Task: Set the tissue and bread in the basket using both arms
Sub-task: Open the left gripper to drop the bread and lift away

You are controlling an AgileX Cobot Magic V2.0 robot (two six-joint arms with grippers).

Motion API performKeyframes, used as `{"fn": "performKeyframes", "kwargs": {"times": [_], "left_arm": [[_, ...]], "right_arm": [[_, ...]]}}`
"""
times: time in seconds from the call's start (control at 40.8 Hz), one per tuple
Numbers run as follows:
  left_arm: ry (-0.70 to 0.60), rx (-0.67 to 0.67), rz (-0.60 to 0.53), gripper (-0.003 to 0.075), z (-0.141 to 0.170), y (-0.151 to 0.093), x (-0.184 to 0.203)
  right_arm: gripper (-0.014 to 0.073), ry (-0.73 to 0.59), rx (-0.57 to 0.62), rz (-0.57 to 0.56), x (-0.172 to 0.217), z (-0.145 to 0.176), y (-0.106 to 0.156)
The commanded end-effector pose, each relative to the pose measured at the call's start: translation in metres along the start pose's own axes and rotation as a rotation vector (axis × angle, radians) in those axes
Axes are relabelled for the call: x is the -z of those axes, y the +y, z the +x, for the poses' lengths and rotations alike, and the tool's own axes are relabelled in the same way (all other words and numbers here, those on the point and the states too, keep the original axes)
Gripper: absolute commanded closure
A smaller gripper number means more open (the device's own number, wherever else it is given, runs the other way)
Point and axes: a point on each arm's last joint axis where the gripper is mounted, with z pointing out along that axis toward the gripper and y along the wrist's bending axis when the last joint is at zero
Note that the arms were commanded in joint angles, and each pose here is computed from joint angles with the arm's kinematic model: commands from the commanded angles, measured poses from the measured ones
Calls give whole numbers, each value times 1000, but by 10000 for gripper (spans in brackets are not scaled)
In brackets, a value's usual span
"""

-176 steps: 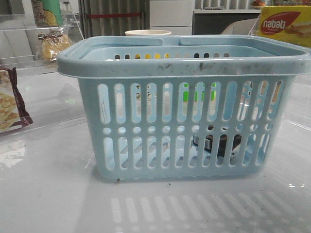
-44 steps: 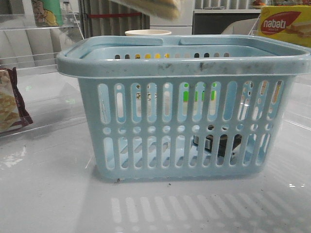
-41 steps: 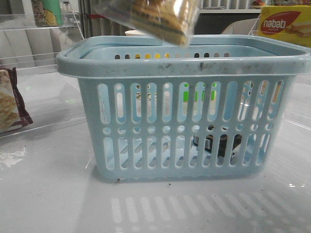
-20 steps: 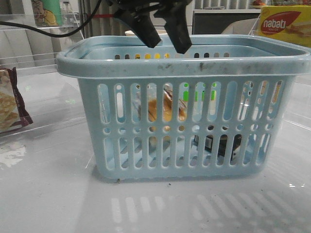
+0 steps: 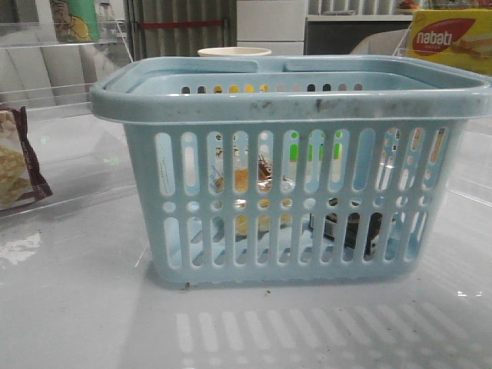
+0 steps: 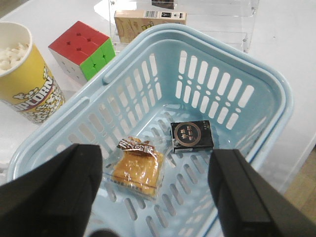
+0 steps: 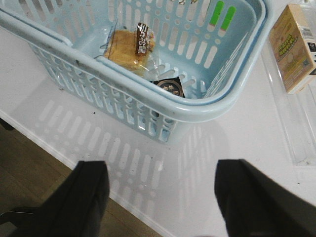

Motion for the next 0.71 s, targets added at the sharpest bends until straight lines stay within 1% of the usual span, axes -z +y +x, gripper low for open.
{"fn": "performKeyframes", "kwargs": {"times": [0.0,0.122,0.245,0.318,0.441,0.539,0.686], "left_arm": [[-115,-2,-9,213,5,-9,43],[-107,0,-8,213,38,-18,67],[-86,15,-6,213,76,-27,82],[-83,53,-18,213,98,-30,89],[-74,143,-79,213,130,-30,96],[-61,190,-126,213,150,-30,99],[-65,193,-128,213,166,-33,98]], "right_arm": [[34,-100,16,15,7,-13,-2],[34,-100,16,15,7,-13,-2],[34,-109,16,15,7,-14,-2],[34,-107,16,15,7,-13,-2],[34,-107,16,15,7,-13,-2],[34,-107,16,15,7,-13,-2],[34,-100,16,15,7,-13,-2]]}}
